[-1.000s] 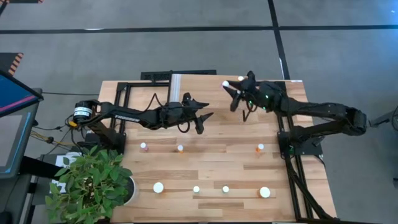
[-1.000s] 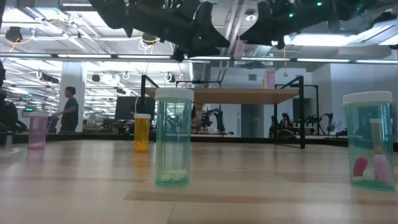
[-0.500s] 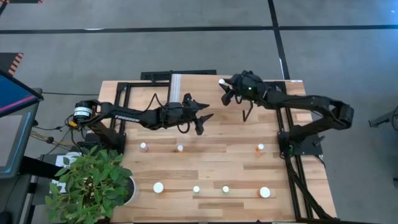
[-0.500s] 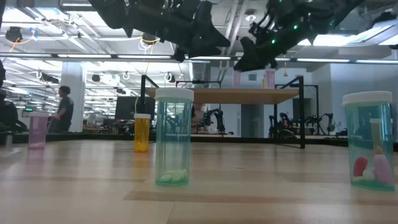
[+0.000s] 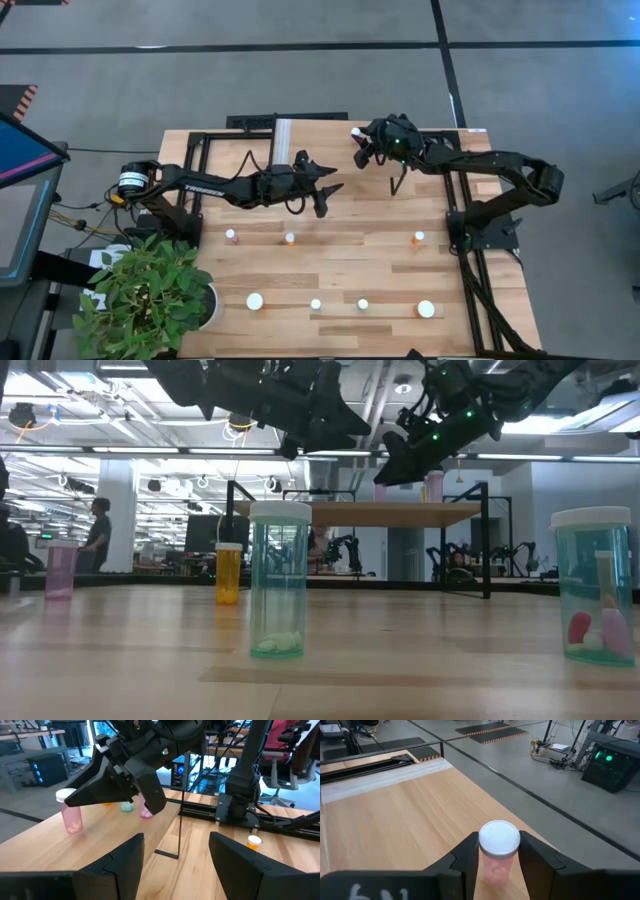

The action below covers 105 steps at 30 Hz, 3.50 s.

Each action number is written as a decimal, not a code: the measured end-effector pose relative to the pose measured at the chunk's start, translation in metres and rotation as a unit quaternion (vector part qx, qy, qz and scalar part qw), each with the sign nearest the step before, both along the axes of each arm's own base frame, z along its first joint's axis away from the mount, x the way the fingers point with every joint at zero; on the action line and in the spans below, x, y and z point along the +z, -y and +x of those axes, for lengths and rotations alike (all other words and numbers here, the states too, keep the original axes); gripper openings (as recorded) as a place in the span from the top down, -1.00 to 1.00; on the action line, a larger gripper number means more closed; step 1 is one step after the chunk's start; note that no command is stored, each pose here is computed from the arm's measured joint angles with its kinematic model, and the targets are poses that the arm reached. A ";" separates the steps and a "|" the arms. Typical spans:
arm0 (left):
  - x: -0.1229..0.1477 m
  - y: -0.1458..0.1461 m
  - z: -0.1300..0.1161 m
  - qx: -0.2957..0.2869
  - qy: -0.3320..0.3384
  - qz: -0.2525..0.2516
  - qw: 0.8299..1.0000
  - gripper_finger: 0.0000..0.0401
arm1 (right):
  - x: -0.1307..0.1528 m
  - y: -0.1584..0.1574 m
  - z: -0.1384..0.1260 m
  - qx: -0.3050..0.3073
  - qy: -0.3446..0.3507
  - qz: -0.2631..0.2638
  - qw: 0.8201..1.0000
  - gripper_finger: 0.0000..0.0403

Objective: Pick and place medicine bottles onto shelf by color
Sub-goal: Put the right pink pill bottle on the shelf, then put the left small orange pill bottle on the shelf

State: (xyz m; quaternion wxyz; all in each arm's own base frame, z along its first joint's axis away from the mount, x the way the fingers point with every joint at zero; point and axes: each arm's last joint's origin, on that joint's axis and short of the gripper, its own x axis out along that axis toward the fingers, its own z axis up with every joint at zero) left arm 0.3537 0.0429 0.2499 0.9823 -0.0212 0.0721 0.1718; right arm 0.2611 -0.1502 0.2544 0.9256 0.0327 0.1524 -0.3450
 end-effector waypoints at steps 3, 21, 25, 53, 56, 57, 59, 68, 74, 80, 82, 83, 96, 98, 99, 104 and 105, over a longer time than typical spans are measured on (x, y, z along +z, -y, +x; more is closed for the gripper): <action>0.000 0.000 0.000 0.000 0.000 0.000 1.000 -0.06 | 0.000 0.000 0.000 -0.001 0.003 0.001 1.000 0.18; -0.003 0.000 0.000 0.000 -0.013 -0.001 1.000 -0.06 | 0.044 -0.006 -0.005 0.007 0.003 -0.014 1.000 -0.09; -0.004 0.002 0.000 -0.027 -0.015 -0.018 0.999 -0.06 | 0.083 -0.020 -0.020 0.024 0.001 -0.033 0.999 -0.08; -0.011 0.029 0.002 -0.128 -0.062 0.039 0.989 -0.06 | 0.006 -0.185 -0.110 0.292 -0.091 0.091 0.948 0.06; -0.014 0.032 -0.004 -0.136 -0.110 0.046 0.984 -0.06 | 0.006 -0.190 -0.109 0.286 -0.087 0.061 0.952 0.06; -0.011 0.033 -0.008 -0.137 -0.117 0.046 0.983 -0.06 | 0.008 -0.192 -0.109 0.289 -0.083 0.053 0.952 0.06; -0.002 0.034 -0.020 -0.138 -0.144 0.041 0.979 -0.06 | 0.010 -0.193 -0.109 0.296 -0.078 0.047 0.951 0.06; 0.014 0.047 -0.073 -0.108 -0.258 -0.069 0.958 -0.06 | 0.011 -0.194 -0.109 0.298 -0.073 0.045 0.951 0.06; -0.013 0.069 -0.074 -0.113 -0.353 -0.067 0.926 -0.06 | 0.012 -0.194 -0.108 0.299 -0.068 0.046 0.951 0.07; -0.039 0.088 -0.066 -0.137 -0.404 -0.039 0.903 -0.06 | 0.012 -0.195 -0.108 0.299 -0.067 0.046 0.951 0.06; -0.046 0.091 -0.065 -0.139 -0.418 -0.036 0.897 -0.06 | 0.012 -0.195 -0.108 0.299 -0.067 0.046 0.951 0.07; -0.048 0.092 -0.064 -0.139 -0.422 -0.035 0.895 -0.06 | 0.012 -0.195 -0.108 0.299 -0.066 0.046 0.951 0.07; -0.060 0.083 -0.061 -0.118 -0.446 -0.048 0.886 0.07 | 0.013 -0.195 -0.107 0.299 -0.063 0.046 0.951 0.07; -0.060 0.082 -0.060 -0.118 -0.444 -0.055 0.887 0.08 | 0.013 -0.195 -0.107 0.299 -0.063 0.046 0.951 0.07; -0.060 0.081 -0.060 -0.121 -0.443 -0.060 0.886 0.08 | 0.013 -0.195 -0.107 0.299 -0.063 0.046 0.951 0.08; -0.060 0.079 -0.060 -0.129 -0.444 -0.072 0.883 0.09 | 0.013 -0.195 -0.108 0.299 -0.063 0.046 0.951 0.08; -0.060 0.079 -0.060 -0.131 -0.444 -0.074 0.883 0.09 | 0.013 -0.195 -0.108 0.299 -0.063 0.046 0.951 0.08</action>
